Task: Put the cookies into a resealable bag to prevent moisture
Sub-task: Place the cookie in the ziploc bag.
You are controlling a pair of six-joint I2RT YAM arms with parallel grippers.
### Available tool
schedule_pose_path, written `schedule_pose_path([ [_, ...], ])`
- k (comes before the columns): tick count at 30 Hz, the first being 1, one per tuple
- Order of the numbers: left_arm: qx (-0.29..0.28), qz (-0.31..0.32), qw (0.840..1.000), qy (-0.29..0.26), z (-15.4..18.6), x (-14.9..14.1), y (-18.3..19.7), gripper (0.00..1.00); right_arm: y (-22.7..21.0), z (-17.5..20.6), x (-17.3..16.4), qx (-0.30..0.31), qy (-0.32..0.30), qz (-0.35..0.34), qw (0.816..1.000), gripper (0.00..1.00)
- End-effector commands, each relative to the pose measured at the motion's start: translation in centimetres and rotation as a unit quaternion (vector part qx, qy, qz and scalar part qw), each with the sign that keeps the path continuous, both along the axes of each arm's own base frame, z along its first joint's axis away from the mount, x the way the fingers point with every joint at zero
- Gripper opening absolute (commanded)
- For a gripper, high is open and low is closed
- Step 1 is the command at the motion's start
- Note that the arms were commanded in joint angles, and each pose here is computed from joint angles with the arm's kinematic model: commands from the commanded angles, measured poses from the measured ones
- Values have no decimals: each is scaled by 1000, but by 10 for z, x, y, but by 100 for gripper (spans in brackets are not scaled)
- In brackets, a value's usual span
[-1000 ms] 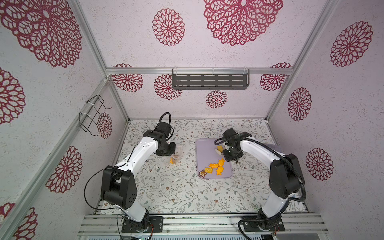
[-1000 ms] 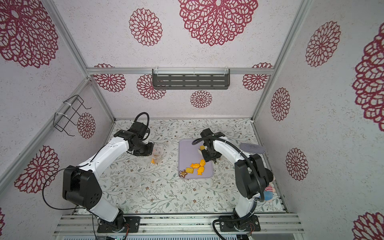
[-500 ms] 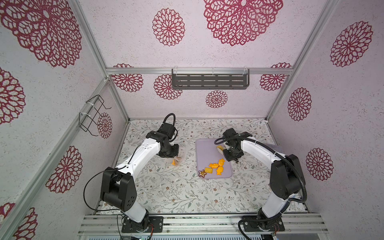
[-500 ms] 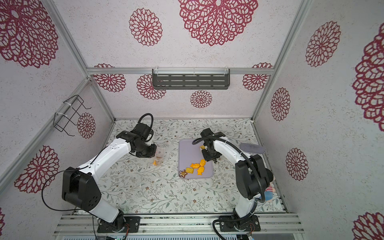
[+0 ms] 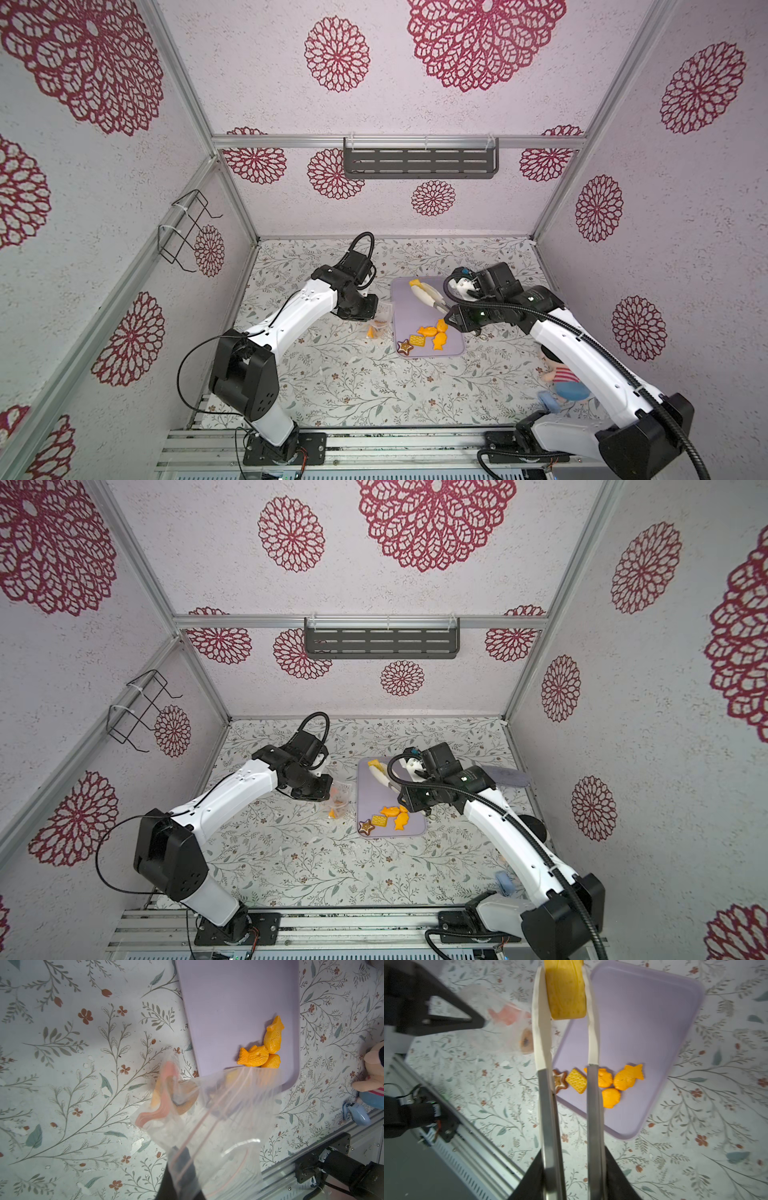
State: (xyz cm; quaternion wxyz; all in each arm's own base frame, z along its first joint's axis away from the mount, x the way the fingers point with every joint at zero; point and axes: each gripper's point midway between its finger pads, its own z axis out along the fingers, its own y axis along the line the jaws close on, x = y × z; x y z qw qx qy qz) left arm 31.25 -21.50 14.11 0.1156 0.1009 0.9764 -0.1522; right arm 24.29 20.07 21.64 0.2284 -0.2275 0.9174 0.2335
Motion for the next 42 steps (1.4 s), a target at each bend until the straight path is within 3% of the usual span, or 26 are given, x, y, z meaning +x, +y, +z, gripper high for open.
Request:
schedule_pose_path([
  [1, -16, -9, 1000, -12, 6, 10, -15, 0, 33, 22, -23, 86, 18, 51, 995, 39],
  [11, -15, -11, 1000, -14, 3, 14, -20, 0, 61, 20, -41, 123, 36, 96, 987, 39],
  [21, -15, -11, 1000, -14, 3, 13, -19, 0, 68, -4, -30, 113, 53, 84, 989, 41],
  [30, -12, -12, 1000, -16, 5, 13, -18, 0, 70, 8, -14, 130, 31, 70, 989, 47],
  [37, 11, -3, 1000, -15, 1, 14, -7, 0, 32, 31, -18, 121, 12, 36, 992, 46],
  [42, 24, 4, 1000, -9, -3, 12, 1, 0, -17, 5, -30, 39, 32, -31, 998, 46],
])
